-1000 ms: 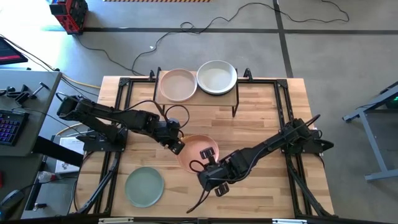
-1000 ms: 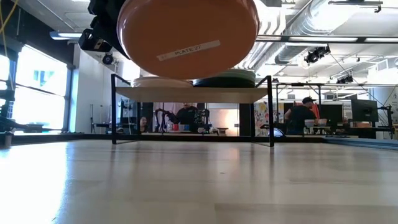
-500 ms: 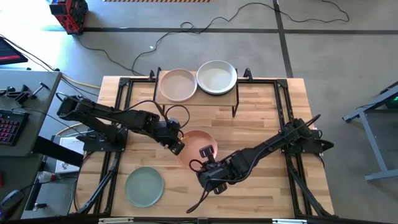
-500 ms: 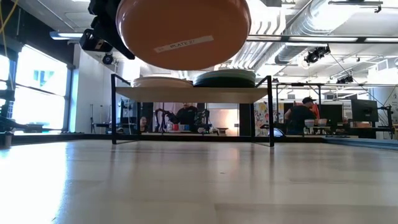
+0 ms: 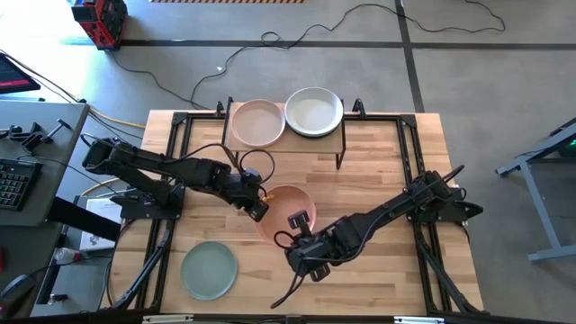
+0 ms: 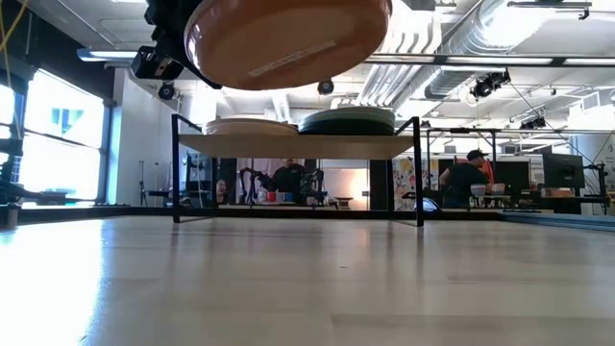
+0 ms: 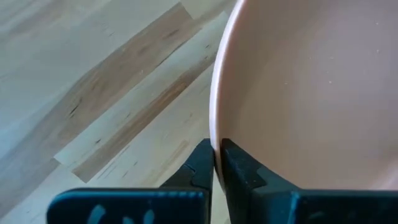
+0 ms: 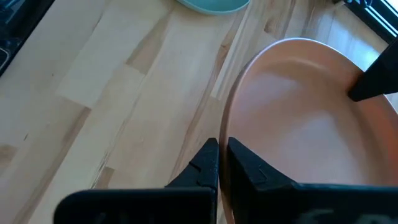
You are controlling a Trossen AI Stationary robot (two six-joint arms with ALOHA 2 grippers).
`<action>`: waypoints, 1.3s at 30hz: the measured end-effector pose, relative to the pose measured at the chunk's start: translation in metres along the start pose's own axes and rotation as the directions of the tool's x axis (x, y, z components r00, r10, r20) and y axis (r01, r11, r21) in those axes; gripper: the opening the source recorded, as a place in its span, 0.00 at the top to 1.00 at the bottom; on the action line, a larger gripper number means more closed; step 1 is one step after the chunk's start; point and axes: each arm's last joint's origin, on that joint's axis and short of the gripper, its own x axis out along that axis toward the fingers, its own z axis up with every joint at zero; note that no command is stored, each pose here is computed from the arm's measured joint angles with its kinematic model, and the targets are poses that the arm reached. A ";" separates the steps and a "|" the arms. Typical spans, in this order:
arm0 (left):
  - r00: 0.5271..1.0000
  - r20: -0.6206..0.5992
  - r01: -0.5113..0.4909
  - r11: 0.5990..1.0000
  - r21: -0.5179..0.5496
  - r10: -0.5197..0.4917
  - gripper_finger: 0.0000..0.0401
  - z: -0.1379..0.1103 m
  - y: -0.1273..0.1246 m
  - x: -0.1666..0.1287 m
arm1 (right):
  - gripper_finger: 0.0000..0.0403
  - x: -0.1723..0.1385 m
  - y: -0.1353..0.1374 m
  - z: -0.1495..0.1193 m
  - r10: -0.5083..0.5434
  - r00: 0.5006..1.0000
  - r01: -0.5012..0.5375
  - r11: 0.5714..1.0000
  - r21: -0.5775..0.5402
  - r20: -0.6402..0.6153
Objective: Place and stack plates onto a shelf
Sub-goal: Stack the orange plate on top of the gray plate
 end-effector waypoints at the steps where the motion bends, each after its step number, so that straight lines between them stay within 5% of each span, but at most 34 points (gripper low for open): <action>1: 1.000 -0.002 0.000 1.000 0.000 0.000 0.99 0.000 0.000 0.000 | 1.00 0.000 0.000 0.000 0.000 1.000 0.000 1.000 0.000 0.000; 23: 0.995 -0.053 -0.085 0.996 0.011 0.086 0.99 0.019 0.025 0.001 | 0.73 -0.016 -0.009 -0.005 -0.077 0.997 0.078 0.982 0.172 -0.011; 31: 0.996 0.012 -0.084 0.996 -0.034 0.085 0.99 0.041 0.047 -0.017 | 0.73 -0.043 -0.041 -0.024 -0.249 0.963 0.263 0.955 0.139 -0.107; 39: 0.985 0.152 -0.069 0.992 -0.108 0.085 0.99 0.062 0.078 -0.054 | 0.73 -0.055 -0.092 -0.049 -0.298 0.927 0.334 0.932 0.141 -0.227</action>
